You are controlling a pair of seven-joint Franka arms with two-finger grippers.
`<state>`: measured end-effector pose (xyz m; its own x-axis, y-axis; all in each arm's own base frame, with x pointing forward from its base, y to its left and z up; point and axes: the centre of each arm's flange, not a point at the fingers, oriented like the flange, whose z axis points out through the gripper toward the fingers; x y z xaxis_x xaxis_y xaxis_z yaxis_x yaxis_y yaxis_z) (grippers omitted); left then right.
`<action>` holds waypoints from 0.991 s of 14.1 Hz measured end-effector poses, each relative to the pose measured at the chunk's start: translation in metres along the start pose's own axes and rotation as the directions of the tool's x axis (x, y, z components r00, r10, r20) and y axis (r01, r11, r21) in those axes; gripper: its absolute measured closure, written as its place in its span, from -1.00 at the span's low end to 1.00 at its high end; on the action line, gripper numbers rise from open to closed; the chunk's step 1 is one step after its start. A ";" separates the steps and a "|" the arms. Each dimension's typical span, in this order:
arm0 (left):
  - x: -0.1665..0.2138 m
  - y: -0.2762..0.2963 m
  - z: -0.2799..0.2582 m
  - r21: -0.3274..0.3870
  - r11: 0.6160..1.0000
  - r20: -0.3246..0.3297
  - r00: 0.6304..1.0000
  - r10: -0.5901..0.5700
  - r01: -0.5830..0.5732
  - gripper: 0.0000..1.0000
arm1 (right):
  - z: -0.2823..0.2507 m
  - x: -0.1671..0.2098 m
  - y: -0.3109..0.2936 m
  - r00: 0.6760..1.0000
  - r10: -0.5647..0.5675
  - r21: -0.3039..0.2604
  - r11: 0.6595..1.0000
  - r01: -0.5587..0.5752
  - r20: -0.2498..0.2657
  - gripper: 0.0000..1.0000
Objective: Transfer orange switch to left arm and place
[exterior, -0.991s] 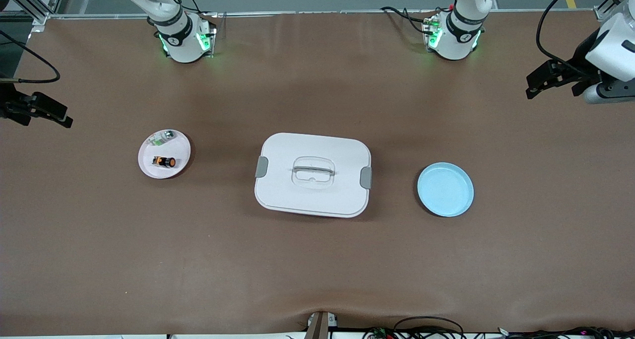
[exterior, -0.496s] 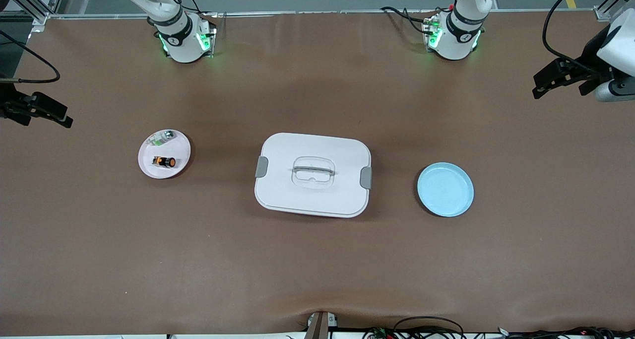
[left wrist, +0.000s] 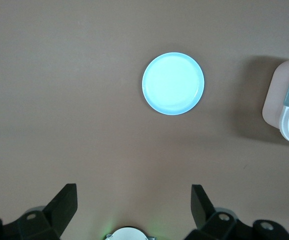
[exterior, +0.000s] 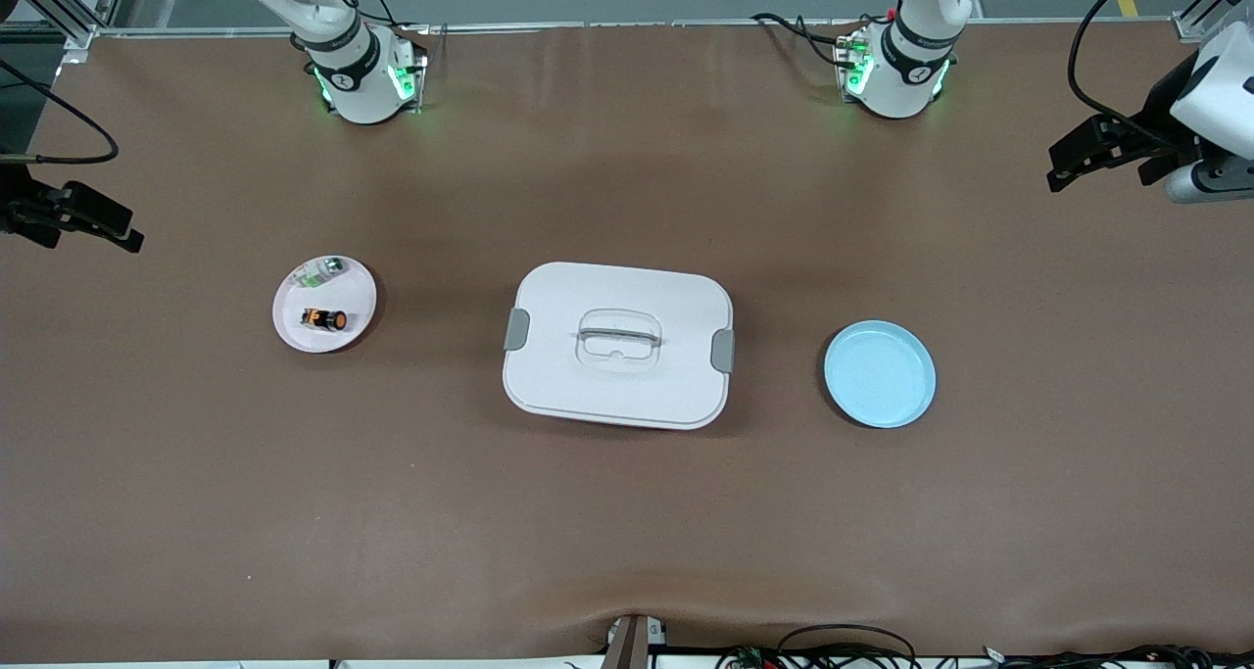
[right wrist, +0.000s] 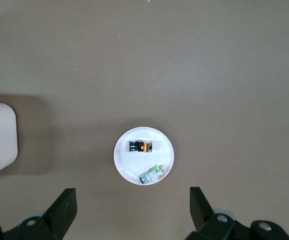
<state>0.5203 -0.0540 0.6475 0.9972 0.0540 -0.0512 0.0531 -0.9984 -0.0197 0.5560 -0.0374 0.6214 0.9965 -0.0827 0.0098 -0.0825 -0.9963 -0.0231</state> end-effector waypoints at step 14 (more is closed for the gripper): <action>0.006 0.001 0.008 0.001 1.000 0.015 1.000 0.001 -0.001 -1.00 | 0.009 0.002 -0.002 0.998 -0.010 -0.007 1.000 0.011 0.059 -1.00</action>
<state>0.5258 -0.0542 0.6389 0.9964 0.0537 -0.0659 0.0524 -0.9984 -0.0203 0.5582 -0.0349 0.6122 0.9963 -0.0709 -0.0489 -0.0717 -0.9973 -0.0155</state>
